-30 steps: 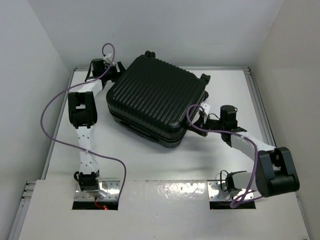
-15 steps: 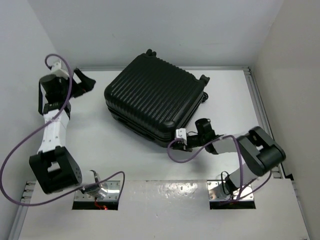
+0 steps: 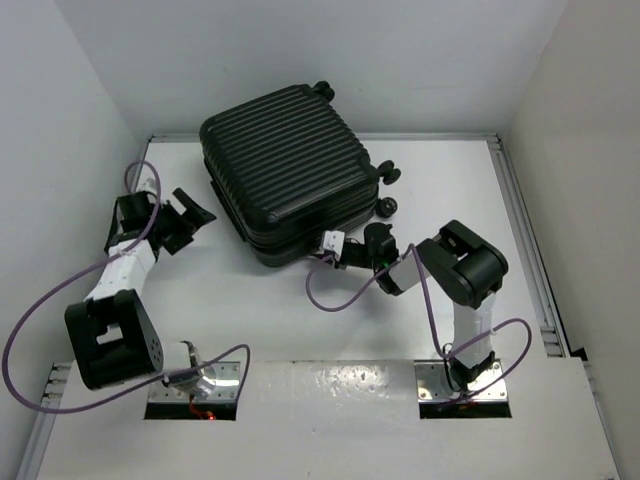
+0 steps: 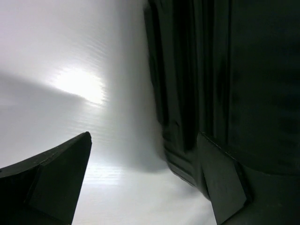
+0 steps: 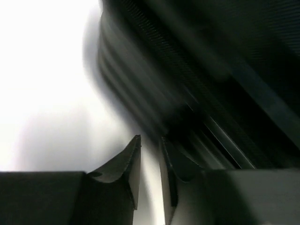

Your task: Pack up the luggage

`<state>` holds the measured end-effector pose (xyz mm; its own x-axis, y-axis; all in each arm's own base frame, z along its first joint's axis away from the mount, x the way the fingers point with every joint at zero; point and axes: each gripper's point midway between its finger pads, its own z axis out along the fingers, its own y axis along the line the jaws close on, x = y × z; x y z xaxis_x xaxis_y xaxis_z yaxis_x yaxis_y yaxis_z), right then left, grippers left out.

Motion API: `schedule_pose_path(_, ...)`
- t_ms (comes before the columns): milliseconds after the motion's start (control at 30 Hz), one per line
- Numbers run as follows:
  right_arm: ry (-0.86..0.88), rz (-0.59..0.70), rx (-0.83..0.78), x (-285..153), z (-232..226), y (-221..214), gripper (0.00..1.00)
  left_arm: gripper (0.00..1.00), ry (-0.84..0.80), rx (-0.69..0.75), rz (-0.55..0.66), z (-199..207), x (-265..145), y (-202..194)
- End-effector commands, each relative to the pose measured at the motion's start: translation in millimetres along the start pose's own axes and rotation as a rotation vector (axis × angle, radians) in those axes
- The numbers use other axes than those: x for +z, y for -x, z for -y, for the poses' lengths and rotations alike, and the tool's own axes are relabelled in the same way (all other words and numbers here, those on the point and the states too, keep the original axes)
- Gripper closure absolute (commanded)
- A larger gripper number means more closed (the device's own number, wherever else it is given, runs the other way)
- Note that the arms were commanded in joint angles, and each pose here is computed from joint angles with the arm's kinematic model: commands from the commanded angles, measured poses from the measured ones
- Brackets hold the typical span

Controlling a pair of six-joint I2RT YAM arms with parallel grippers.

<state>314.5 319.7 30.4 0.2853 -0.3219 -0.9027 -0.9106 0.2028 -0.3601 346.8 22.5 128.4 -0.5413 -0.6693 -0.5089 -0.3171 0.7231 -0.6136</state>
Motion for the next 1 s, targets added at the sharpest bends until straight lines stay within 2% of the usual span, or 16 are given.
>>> schedule_pose_path(0,-0.237,0.290,-0.196,-6,71,96,0.76,0.00,-0.039,-0.003,0.026,20,23,4)
schedule_pose_path(33,-0.229,0.324,-0.182,-14,72,108,0.76,0.00,-0.041,-0.005,-0.004,22,34,-3)
schedule_pose_path(200,-0.233,0.316,-0.101,-63,53,105,0.76,0.21,-0.022,0.009,0.001,33,69,18)
schedule_pose_path(367,-0.249,0.228,0.025,-105,38,82,0.76,0.45,-0.005,-0.001,0.022,32,90,35)
schedule_pose_path(400,-0.279,0.237,0.035,-119,41,88,0.76,0.53,-0.013,0.003,0.033,36,91,42)
schedule_pose_path(433,-0.272,0.182,0.105,-122,35,73,0.76,0.55,-0.011,0.002,0.031,34,97,43)
schedule_pose_path(500,-0.350,0.170,0.163,-139,49,75,0.76,0.61,-0.032,0.009,0.039,40,104,51)
schedule_pose_path(533,-0.363,0.104,0.265,-141,46,55,0.74,0.61,-0.041,0.009,0.030,39,111,51)
schedule_pose_path(700,-0.495,0.075,0.445,-167,70,41,0.61,0.62,-0.096,0.033,0.004,59,124,49)
schedule_pose_path(800,-0.529,0.065,0.471,-173,79,34,0.59,0.62,-0.096,0.036,-0.011,60,130,44)
schedule_pose_path(967,-0.607,0.063,0.551,-182,106,21,0.57,0.74,-0.024,0.048,-0.040,46,143,31)
